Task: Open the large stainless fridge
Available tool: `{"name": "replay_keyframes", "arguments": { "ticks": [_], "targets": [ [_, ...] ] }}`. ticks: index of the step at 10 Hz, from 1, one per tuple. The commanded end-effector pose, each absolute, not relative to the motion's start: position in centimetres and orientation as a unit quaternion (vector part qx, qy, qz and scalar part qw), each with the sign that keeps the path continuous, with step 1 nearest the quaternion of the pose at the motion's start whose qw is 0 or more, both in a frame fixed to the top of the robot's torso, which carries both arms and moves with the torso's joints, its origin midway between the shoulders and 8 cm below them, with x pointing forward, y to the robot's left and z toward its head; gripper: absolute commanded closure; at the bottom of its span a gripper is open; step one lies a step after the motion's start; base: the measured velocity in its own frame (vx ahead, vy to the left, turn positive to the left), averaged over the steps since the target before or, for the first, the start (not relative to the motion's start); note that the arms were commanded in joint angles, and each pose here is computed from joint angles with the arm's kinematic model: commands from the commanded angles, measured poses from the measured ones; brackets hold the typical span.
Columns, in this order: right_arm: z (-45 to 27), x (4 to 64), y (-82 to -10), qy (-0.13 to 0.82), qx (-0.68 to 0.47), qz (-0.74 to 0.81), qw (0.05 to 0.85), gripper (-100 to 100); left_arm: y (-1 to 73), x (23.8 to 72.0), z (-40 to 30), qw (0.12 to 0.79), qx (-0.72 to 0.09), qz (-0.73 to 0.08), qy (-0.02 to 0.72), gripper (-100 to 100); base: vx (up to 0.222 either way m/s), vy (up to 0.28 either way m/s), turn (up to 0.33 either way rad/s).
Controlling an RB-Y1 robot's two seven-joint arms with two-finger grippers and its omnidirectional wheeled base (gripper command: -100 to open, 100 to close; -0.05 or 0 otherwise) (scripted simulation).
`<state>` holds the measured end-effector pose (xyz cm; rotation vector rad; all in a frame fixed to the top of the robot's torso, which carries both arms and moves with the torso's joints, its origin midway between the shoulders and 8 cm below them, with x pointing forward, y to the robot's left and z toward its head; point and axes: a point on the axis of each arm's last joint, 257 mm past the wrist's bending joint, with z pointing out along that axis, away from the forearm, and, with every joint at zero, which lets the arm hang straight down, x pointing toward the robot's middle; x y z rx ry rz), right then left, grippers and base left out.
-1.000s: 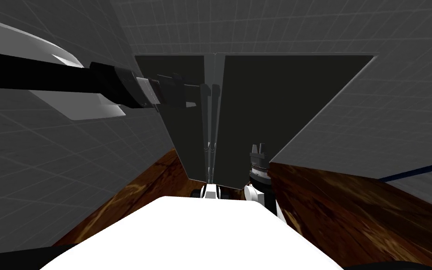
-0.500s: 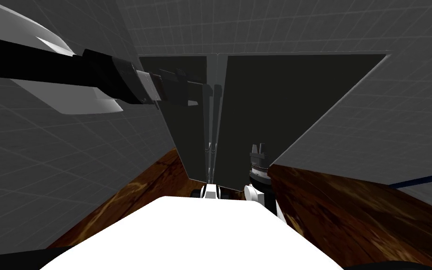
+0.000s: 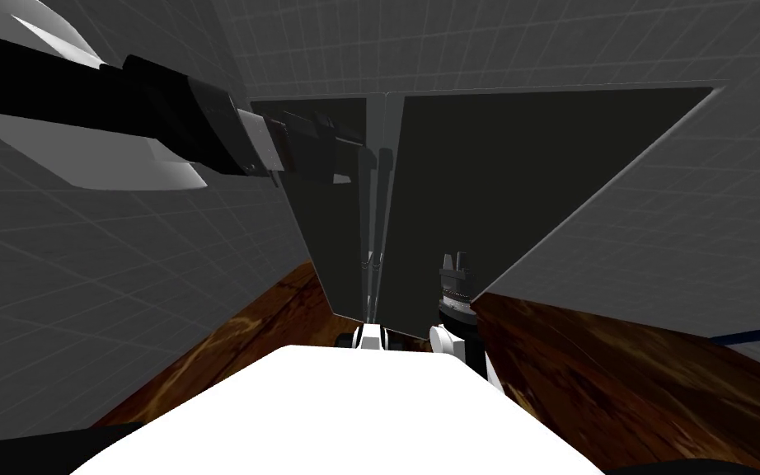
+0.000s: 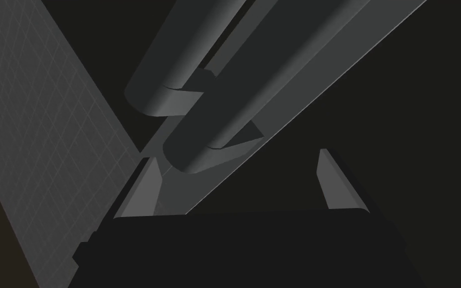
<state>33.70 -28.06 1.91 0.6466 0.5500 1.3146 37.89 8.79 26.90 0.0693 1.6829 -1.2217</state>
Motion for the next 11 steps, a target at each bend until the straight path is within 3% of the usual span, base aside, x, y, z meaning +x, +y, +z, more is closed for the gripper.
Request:
{"name": "replay_keyframes", "arguments": {
  "ticks": [1,7,11],
  "targets": [
    [1.9,33.7,-28.1,0.248,0.291,0.592,0.709,0,7.9,37.5,27.2,0.507,0.029,-0.495,0.705,-100,0.024,-0.031,0.05],
    [1.8,33.7,-28.1,0.249,0.293,0.591,0.709,0,6.3,36.5,27.2,0.509,0.029,-0.469,0.721,-100,0.007,-0.013,0.055],
    [1.8,33.7,-28.1,0.249,0.293,0.591,0.709,0,10.6,41.1,27.7,0.533,-0.015,-0.445,0.72,-100,-0.104,0.004,-0.28]
  ]
}}
